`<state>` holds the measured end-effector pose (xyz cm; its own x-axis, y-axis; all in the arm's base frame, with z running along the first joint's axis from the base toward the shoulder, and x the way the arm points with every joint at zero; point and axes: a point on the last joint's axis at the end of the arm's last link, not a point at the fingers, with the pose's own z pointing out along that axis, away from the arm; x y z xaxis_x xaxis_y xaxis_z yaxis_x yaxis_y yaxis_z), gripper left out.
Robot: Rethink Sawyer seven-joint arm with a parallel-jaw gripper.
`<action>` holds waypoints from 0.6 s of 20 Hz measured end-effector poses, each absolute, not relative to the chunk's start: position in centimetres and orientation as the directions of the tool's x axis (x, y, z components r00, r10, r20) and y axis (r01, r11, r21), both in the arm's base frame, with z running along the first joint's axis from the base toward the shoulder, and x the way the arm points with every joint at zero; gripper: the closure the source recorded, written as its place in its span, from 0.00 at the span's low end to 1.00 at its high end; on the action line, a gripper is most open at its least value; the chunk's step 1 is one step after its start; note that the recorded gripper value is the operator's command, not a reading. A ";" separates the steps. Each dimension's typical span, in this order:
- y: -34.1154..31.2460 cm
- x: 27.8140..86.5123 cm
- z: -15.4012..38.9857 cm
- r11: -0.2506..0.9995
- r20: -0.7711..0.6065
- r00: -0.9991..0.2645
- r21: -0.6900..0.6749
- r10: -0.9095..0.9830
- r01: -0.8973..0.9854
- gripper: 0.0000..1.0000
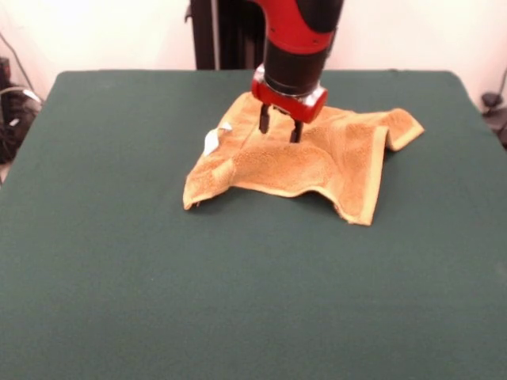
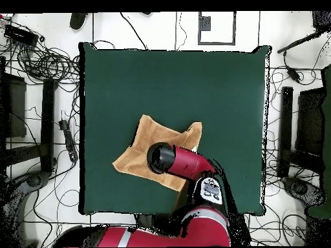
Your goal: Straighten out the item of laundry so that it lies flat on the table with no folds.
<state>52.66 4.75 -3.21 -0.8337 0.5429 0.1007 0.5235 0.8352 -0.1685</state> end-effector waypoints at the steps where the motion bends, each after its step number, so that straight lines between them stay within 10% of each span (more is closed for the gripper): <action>1: 4.7 52.7 -3.1 0.837 0.101 -0.835 -0.168 0.541 0.521 0.00; 12: 0.9 52.9 -1.7 0.826 0.140 -0.815 -0.110 0.563 0.552 0.00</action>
